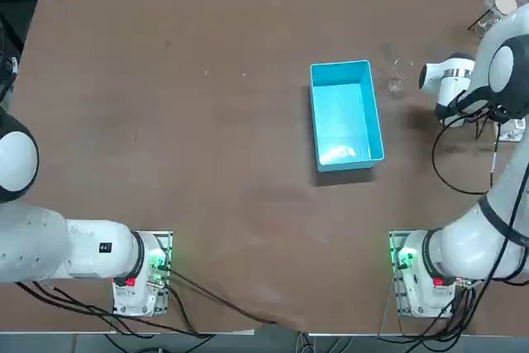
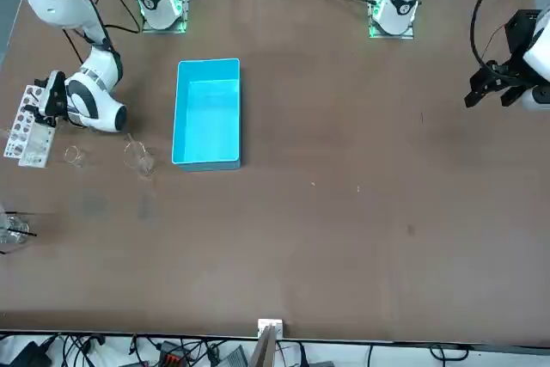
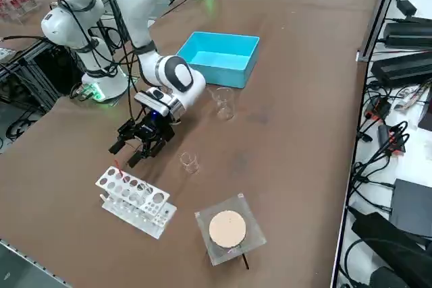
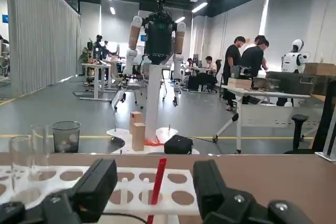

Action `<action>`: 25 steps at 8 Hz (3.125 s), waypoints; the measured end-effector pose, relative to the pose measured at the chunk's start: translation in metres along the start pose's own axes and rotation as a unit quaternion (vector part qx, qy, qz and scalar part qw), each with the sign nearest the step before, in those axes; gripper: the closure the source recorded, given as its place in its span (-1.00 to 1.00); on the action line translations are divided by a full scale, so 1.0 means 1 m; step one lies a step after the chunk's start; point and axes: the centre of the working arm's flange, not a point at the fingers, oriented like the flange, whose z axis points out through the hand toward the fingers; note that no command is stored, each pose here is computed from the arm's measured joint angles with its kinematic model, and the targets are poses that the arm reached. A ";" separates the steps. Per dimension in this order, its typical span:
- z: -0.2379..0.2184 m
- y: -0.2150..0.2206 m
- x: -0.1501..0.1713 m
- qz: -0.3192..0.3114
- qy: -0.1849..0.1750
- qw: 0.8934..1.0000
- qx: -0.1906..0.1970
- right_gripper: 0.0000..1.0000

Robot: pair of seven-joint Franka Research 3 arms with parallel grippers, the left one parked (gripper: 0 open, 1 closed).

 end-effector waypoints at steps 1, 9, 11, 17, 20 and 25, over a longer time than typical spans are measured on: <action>0.004 0.001 -0.003 -0.003 0.003 1.000 0.002 -0.74; 0.019 0.003 -0.007 -0.008 0.009 1.000 0.002 -0.21; 0.019 0.003 -0.008 -0.008 0.009 1.000 0.003 -0.13; 0.023 0.002 -0.011 -0.005 0.004 1.000 0.006 0.03; 0.022 0.001 -0.011 -0.003 0.003 1.000 0.007 0.08; 0.023 0.001 -0.011 -0.002 0.003 1.000 0.008 0.62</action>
